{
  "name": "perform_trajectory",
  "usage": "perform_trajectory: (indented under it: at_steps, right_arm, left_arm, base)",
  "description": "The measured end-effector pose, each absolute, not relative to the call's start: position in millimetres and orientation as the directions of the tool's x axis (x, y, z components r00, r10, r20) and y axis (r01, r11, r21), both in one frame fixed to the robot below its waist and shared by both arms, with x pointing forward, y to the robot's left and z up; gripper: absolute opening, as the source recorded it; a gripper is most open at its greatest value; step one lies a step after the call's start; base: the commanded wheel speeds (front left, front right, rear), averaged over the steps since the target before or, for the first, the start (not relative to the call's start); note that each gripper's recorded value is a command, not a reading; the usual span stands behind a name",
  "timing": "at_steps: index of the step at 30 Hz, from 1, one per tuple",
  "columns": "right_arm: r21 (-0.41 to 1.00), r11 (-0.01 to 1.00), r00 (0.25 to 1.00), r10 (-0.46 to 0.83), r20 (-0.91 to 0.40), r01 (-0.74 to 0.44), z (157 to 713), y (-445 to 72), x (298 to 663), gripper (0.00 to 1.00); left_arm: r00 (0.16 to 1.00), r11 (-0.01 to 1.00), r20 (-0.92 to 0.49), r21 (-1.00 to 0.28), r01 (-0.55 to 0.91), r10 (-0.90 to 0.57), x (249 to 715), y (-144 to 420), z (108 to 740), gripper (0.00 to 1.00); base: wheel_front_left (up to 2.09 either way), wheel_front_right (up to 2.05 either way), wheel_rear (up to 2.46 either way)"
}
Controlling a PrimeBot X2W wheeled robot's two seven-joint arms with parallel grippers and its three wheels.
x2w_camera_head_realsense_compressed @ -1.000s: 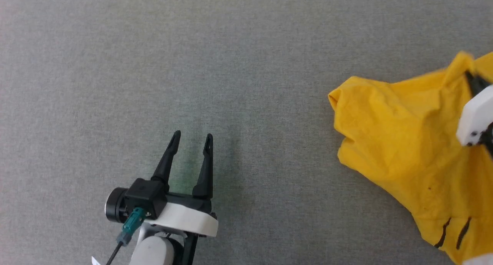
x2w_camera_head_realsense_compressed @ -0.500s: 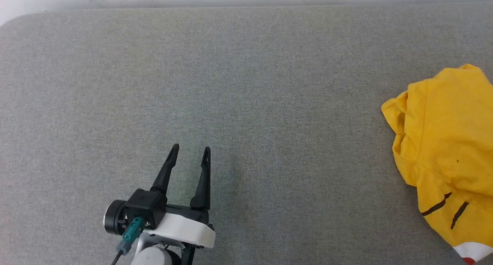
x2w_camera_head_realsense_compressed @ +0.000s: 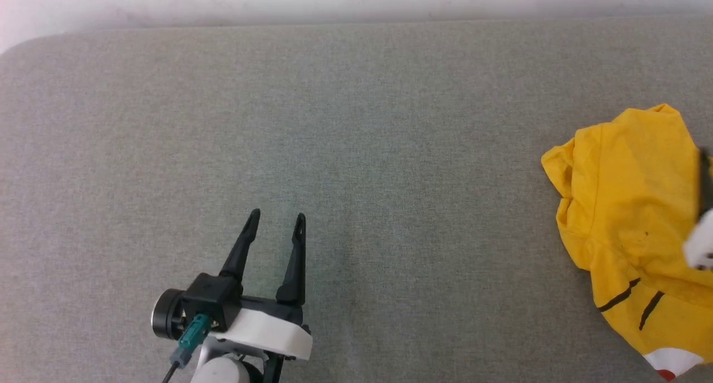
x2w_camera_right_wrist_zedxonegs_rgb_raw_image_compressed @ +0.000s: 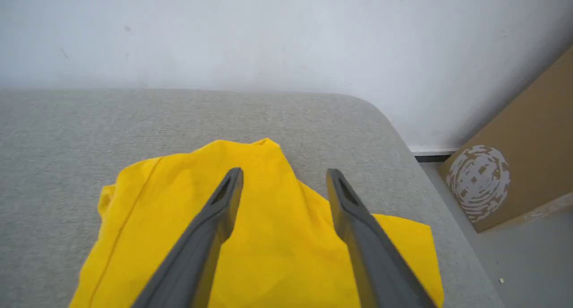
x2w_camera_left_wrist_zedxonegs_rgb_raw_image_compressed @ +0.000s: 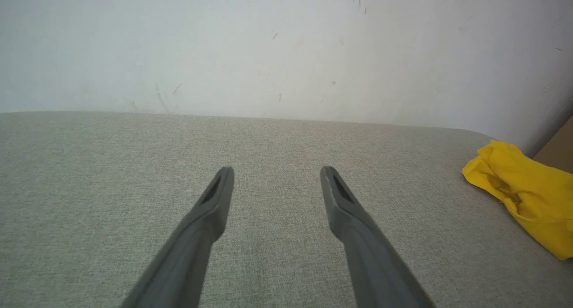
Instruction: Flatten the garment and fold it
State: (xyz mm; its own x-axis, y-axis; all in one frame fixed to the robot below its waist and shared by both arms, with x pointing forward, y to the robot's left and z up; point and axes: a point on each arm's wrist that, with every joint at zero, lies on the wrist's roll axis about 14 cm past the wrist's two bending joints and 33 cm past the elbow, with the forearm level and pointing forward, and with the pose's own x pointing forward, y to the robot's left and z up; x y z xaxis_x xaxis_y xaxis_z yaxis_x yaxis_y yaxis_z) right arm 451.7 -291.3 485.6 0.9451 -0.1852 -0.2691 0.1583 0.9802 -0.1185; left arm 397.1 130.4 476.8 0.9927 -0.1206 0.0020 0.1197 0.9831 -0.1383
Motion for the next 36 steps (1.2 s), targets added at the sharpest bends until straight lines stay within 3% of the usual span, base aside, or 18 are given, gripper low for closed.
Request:
perform_trajectory:
  at_steps: [7,14,15,16,24,30,33,36]
  right_arm:
    - [-0.089,0.992,0.917,0.051,-0.395,-0.093,469,-212,462,1.0]
    - [-0.152,0.97,0.781,0.056,-0.622,-0.191,407,-198,452,1.0]
    - [-0.152,0.968,0.766,0.058,-0.64,-0.201,401,-195,451,0.3]
    - [-0.147,0.968,0.761,0.06,-0.646,-0.202,398,-194,452,0.0]
    - [-0.166,0.952,0.836,0.134,-0.532,-0.258,434,-166,484,0.0]
    - [-0.135,0.906,0.892,0.352,-0.284,-0.401,523,-88,505,0.0]
    - [-0.108,0.855,0.86,0.492,-0.137,-0.507,572,-35,499,0.0]
    - [-0.036,0.771,0.772,0.632,-0.072,-0.635,593,17,474,0.0]
  left_arm:
    - [0.995,0.985,0.005,-0.143,0.099,-0.099,394,137,479,1.0]
    - [0.997,0.987,-0.016,-0.147,0.07,-0.073,391,144,473,1.0]
    - [0.997,0.987,-0.019,-0.146,0.065,-0.069,391,146,472,1.0]
    - [0.998,0.987,-0.022,-0.146,0.06,-0.064,390,147,471,1.0]
    - [0.999,0.988,-0.03,-0.15,0.036,-0.041,387,152,470,1.0]
    - [0.999,0.986,-0.007,-0.16,0.037,-0.039,383,152,479,1.0]
    - [0.999,0.986,0.009,-0.16,0.036,-0.035,382,153,484,1.0]
    - [0.999,0.987,0.02,-0.159,0.03,-0.027,380,155,488,1.0]
  base:
    - [0.0,0.0,0.0]
    - [0.0,0.0,0.0]
    - [0.0,0.0,0.0]
    - [0.0,0.0,0.0]
    - [0.0,0.0,0.0]
    - [0.0,0.0,0.0]
    - [0.0,0.0,0.0]
    - [0.0,0.0,0.0]
